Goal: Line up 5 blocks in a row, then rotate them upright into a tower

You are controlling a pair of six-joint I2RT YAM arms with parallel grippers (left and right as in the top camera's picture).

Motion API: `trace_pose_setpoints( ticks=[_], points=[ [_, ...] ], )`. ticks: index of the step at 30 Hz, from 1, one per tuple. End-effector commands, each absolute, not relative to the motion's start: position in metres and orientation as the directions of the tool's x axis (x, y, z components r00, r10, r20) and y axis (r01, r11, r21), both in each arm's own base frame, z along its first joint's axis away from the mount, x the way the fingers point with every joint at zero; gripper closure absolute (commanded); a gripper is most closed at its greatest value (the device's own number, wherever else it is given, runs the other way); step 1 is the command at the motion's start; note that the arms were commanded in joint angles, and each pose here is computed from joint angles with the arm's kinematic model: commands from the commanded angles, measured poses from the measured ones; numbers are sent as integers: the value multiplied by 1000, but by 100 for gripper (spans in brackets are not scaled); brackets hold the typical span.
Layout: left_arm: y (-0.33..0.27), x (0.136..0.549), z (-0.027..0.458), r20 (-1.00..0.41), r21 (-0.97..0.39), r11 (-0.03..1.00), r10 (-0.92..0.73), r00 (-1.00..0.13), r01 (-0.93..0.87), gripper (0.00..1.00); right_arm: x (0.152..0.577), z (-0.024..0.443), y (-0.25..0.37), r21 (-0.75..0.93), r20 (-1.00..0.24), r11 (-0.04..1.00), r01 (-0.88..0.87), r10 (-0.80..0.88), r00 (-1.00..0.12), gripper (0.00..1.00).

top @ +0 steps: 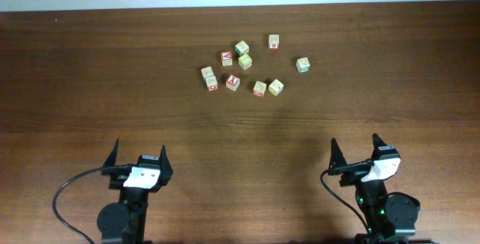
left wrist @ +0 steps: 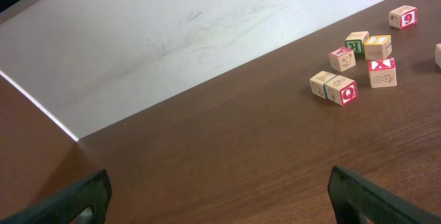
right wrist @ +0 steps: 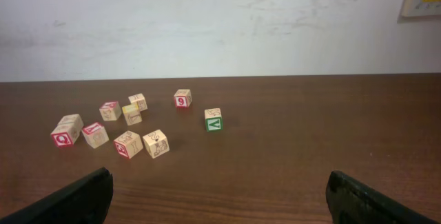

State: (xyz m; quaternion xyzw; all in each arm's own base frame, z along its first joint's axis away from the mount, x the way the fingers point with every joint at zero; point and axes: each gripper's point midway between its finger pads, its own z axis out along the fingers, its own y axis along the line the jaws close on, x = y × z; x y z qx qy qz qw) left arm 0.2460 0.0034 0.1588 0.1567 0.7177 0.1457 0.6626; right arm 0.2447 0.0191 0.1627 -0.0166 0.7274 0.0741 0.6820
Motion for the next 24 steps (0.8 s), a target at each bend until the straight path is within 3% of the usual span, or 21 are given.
trace_pose_setpoints(
  ticks=[1,11,18,24],
  points=[
    [7,246,157,-898,432,902,432,-78,17,1,245,160,21,94,-994,987,-131,85,-73,2],
    [11,246,156,-898,433,901,431,-90,-3,1,245,163,21,92,-995,987,-134,85,-60,2],
    [-17,245,170,-902,431,894,430,33,120,1,243,165,30,92,-995,978,-186,83,-55,2],
    [-20,244,174,-925,378,916,377,38,135,1,241,169,38,92,-995,967,-237,82,-52,1]
  ],
)
